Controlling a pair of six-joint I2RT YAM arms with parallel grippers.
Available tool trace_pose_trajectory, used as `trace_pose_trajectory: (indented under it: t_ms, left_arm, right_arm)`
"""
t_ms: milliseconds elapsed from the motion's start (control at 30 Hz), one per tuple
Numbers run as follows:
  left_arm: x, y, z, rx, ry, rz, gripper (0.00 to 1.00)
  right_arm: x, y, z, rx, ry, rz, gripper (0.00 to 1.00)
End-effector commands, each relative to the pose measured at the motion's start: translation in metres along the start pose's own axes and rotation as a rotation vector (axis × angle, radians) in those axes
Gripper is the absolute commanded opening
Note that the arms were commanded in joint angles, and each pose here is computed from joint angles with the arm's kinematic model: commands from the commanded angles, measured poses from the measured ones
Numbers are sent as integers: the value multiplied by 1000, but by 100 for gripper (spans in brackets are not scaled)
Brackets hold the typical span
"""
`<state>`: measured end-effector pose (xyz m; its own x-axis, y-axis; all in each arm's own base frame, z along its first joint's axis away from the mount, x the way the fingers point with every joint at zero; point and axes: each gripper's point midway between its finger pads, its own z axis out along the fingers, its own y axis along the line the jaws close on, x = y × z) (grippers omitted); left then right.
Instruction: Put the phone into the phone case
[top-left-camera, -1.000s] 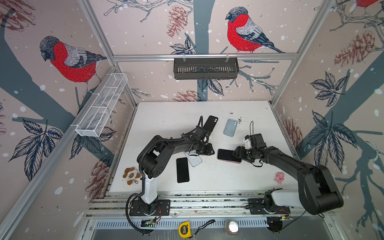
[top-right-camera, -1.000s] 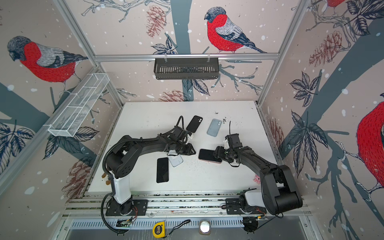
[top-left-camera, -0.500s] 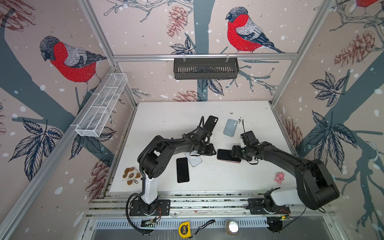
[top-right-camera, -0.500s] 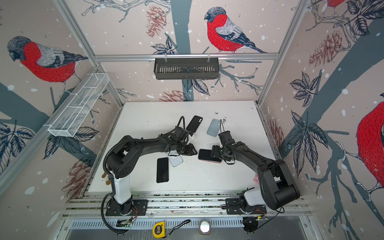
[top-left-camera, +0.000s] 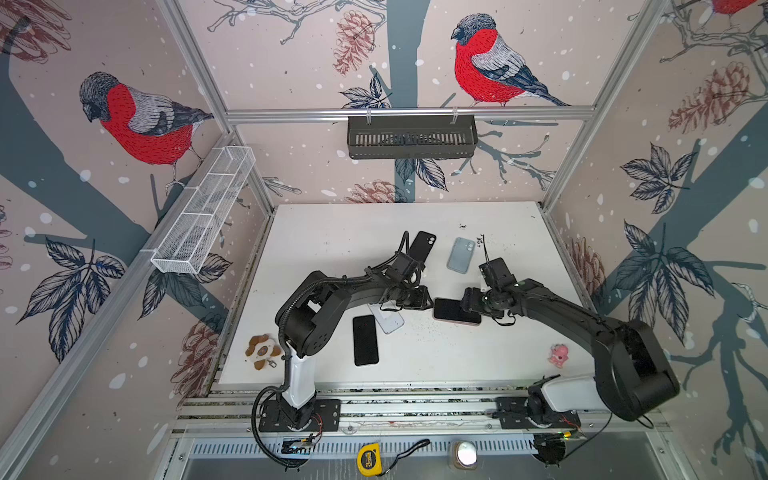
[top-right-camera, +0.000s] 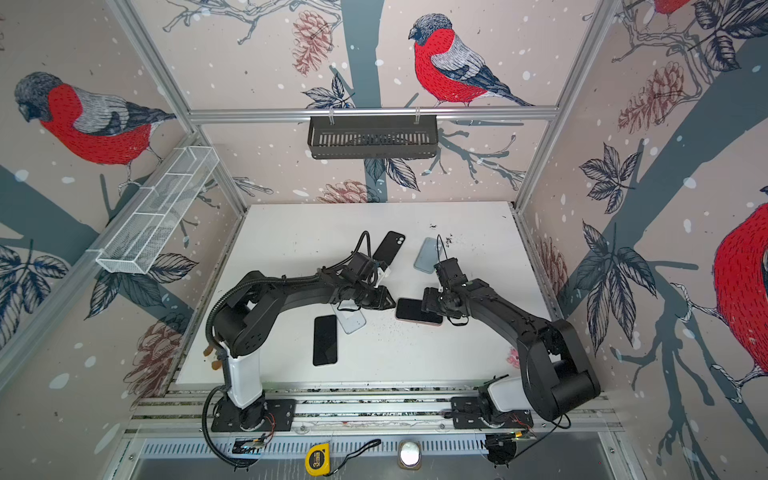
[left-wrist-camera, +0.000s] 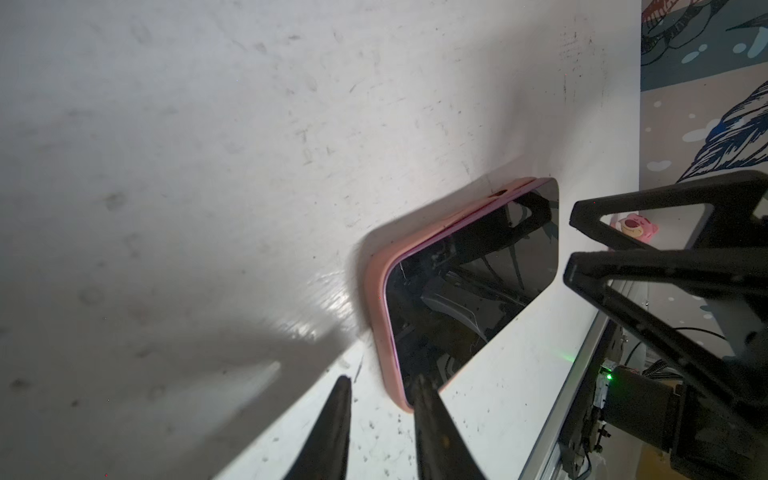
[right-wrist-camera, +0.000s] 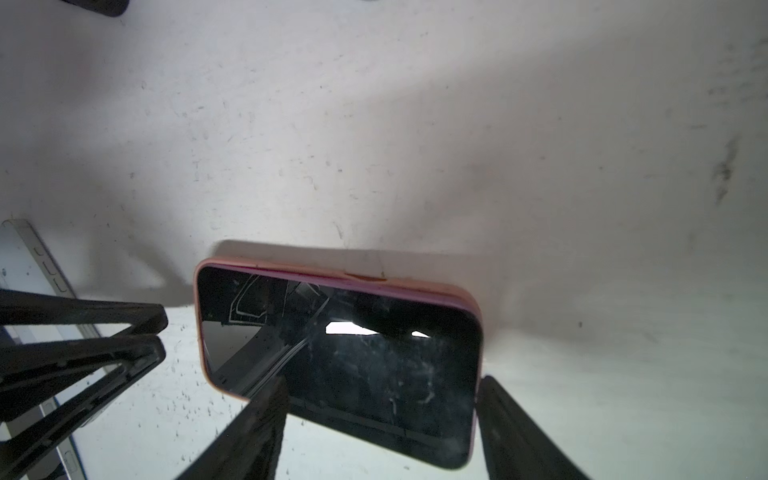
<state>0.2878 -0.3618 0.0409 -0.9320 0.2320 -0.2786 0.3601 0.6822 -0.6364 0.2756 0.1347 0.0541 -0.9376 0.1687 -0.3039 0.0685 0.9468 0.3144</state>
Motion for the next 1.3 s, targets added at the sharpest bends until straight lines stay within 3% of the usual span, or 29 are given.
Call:
trace_pose_trajectory:
  t_ms: [0, 300, 500, 1267]
  left_arm:
    - [-2, -6, 2, 22, -6, 5, 29]
    - [2, -6, 8, 19, 6, -1, 28]
    - [6, -7, 12, 24, 10, -8, 28]
    - [9, -5, 14, 19, 20, -5, 28]
  right_arm:
    - [4, -13, -5, 1, -1, -8, 71]
    - [21, -7, -9, -172, 21, -7, 59]
    - [32, -8, 3, -194, 60, 9, 40]
    - [28, 25, 8, -275, 52, -19, 18]
